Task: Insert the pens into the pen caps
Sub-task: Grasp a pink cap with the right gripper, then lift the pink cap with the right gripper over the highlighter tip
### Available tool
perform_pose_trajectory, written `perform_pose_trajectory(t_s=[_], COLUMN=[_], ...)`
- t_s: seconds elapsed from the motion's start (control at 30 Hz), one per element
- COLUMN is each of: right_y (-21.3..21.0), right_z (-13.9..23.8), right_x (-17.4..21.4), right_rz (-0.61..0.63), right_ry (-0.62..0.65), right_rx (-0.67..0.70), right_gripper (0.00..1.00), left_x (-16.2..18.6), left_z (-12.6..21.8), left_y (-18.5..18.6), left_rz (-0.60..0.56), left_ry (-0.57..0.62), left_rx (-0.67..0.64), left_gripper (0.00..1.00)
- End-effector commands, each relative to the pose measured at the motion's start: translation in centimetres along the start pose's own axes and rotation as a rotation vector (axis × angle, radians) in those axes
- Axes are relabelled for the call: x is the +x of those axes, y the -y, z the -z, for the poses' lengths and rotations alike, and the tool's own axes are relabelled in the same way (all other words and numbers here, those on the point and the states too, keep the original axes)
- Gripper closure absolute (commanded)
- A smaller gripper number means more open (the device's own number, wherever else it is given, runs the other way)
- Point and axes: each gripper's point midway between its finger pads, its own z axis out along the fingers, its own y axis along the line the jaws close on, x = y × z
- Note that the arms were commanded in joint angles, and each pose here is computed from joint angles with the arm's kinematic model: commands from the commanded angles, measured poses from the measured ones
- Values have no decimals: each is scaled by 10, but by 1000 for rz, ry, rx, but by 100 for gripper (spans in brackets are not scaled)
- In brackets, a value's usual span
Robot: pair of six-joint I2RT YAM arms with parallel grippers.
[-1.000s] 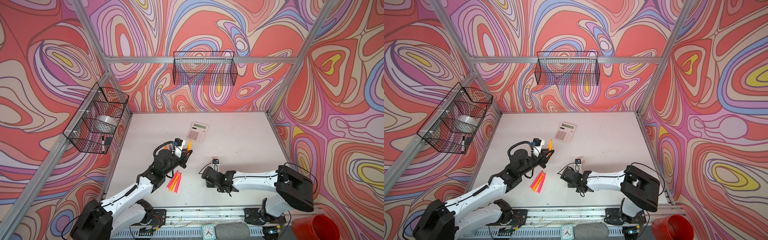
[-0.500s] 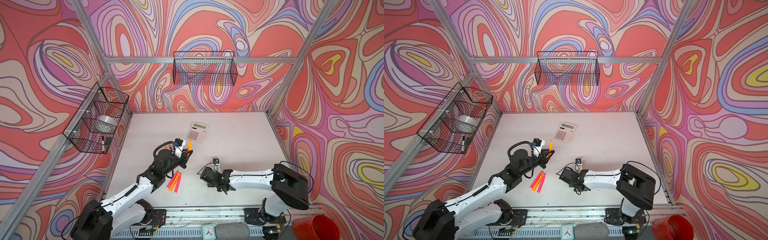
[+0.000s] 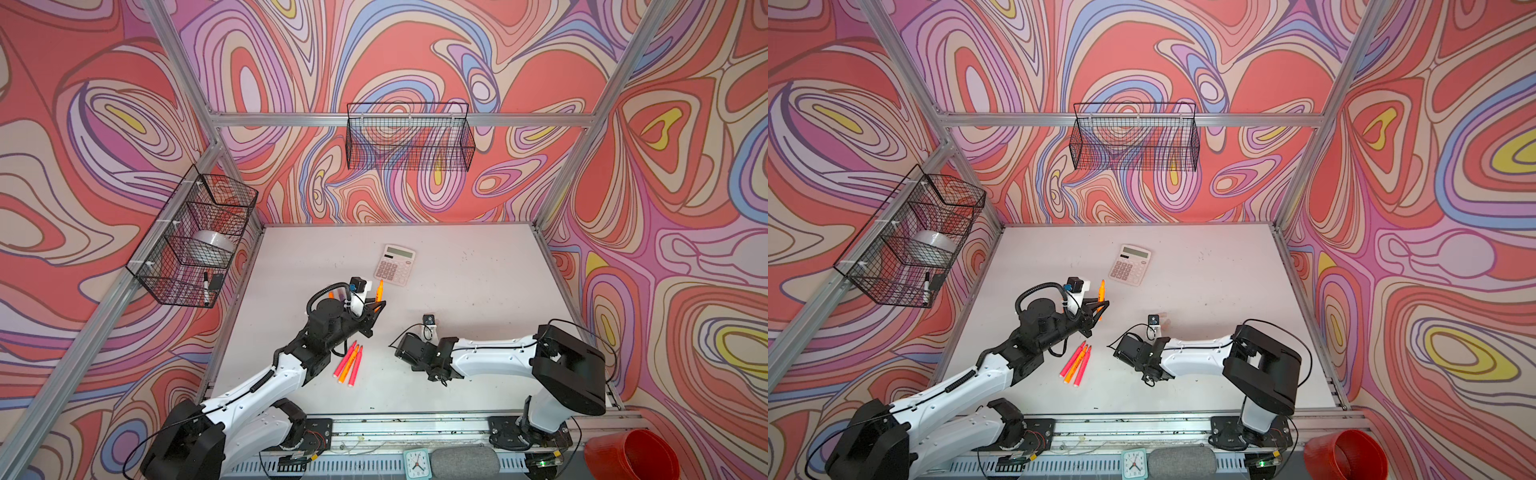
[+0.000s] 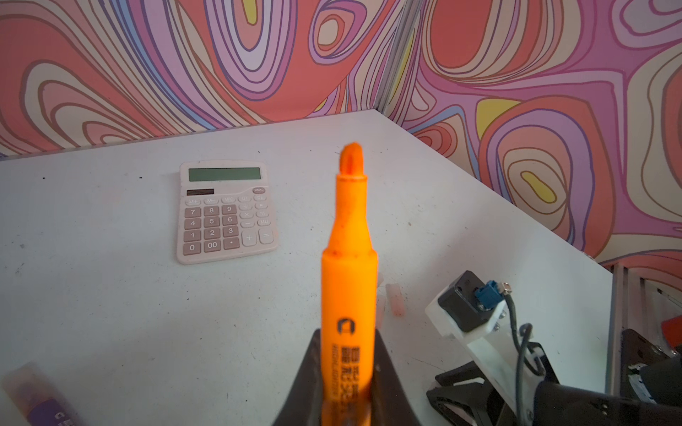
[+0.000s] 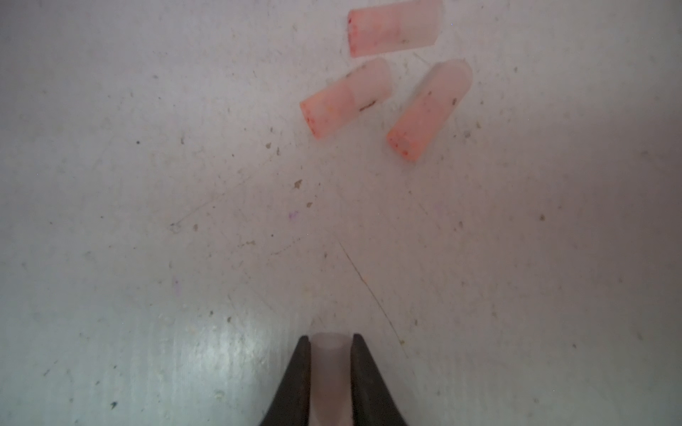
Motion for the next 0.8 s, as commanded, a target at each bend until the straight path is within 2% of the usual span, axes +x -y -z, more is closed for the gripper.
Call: perform_pose_trajectory(t_s=[0.0,0.2,0.33,0.5,0.6,0.77], right_y=[13,13,11,8,6,-3], right_z=[-10,-2,24,69,103,163], right_x=[19,12,-15,-58,-85,-127], right_rz=[39,1,-47,-122,-158,-164], right_ry=[-56,-22,72,225,337,520], right_rx=[60,23,-31,-143,-245,-422], right_gripper=[88,94,97,100,100,100], left_x=[-21,-22,-25,-29,-27,-26], left_z=[2,3,7,12,11,10], left_y=[7,8,10,4,3,31], left_rz=[-22,-18,-1,40,48,2], left_ry=[51,70,118,174,142,98], left_rx=[25,32,46,19,6,161], left_gripper=[100,100,100,100,100,100])
